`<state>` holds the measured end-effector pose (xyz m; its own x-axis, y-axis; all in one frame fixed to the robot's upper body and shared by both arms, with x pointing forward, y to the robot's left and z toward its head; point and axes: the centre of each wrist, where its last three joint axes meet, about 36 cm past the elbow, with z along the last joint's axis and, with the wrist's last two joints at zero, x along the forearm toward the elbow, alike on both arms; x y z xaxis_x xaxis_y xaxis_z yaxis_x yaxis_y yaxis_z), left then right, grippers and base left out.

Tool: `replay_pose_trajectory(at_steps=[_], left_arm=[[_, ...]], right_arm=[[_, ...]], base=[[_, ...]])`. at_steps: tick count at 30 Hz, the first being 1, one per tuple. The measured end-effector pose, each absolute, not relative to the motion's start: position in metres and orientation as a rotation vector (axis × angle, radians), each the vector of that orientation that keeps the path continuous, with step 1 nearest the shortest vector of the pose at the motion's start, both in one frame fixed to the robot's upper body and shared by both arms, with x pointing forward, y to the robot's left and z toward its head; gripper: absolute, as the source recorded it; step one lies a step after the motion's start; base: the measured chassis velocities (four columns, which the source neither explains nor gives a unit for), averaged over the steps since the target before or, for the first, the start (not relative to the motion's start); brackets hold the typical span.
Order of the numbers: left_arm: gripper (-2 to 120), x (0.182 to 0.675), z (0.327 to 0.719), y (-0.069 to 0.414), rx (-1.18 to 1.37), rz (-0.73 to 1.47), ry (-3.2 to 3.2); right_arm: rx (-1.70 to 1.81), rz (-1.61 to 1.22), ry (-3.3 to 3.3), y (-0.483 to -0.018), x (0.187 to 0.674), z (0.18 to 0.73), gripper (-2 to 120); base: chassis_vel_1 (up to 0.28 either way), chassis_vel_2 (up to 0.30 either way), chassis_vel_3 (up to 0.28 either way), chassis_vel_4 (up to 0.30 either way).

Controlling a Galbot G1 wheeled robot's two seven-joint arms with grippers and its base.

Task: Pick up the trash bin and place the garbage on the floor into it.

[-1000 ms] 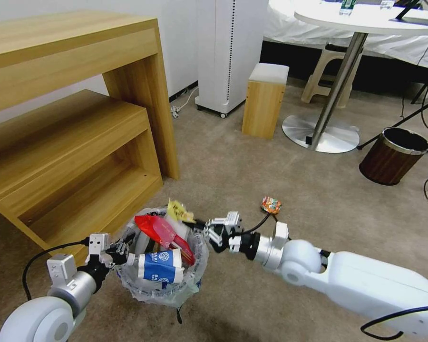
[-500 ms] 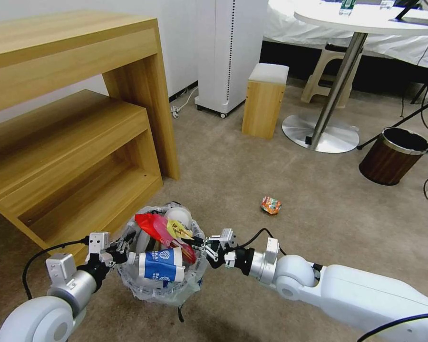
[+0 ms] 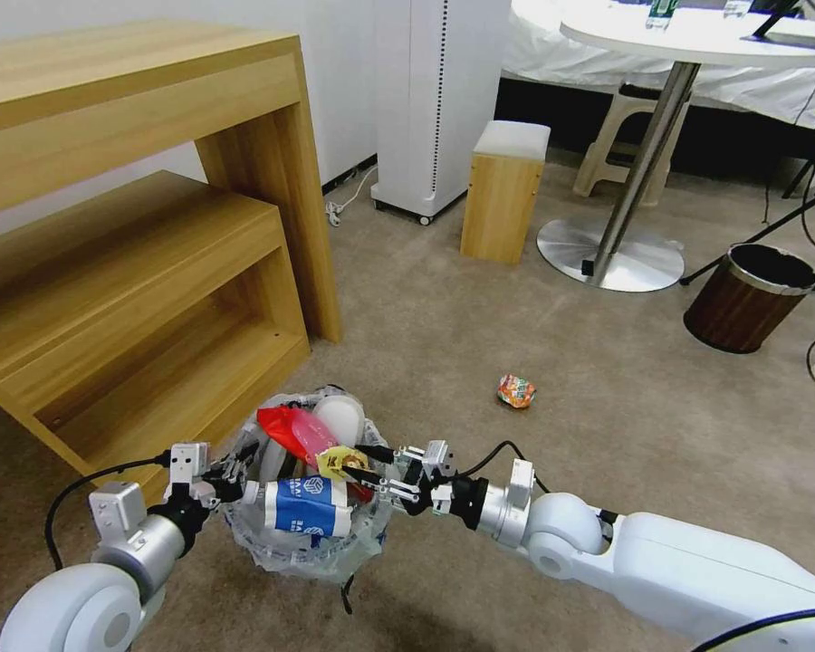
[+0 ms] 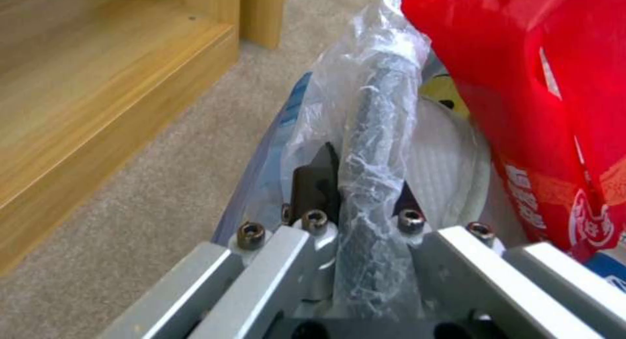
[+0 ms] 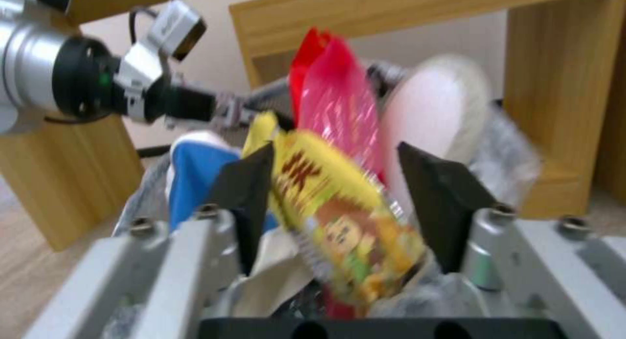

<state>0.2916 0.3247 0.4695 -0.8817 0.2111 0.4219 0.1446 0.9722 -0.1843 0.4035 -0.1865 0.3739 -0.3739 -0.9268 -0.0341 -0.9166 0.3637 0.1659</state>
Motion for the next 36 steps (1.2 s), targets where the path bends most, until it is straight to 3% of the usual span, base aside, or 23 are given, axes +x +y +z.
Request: replay_pose_trajectory(at_steps=[7,11,13,23,36], left_arm=[[3,0.293,0.467,0.328,-0.25,0.19,-2.658],[3,0.292,0.467,0.327,-0.255,0.186,-2.657],[3,0.289,0.468,0.322,-0.281,0.177,-2.656],[3,0.287,0.47,0.316,-0.314,0.134,-2.677],[3,0.286,0.469,0.318,-0.315,0.107,-2.677]], right_arm=[[1.546,-0.307,-2.77,-0.208,0.419,0.41,85],[1.439,-0.308,-2.853,-0.222,0.427,0.421,92],[1.154,-0.296,-3.0,-0.254,0.436,0.434,100],[0.26,-0.085,-3.19,-0.358,0.443,0.454,100],[-0.208,0.267,-3.111,-0.405,0.424,0.441,100]], base=[[0.0,0.0,0.0,0.0],[0.0,0.0,0.0,0.0],[0.0,0.0,0.0,0.0],[0.0,0.0,0.0,0.0],[-0.007,-0.007,-0.007,-0.008]])
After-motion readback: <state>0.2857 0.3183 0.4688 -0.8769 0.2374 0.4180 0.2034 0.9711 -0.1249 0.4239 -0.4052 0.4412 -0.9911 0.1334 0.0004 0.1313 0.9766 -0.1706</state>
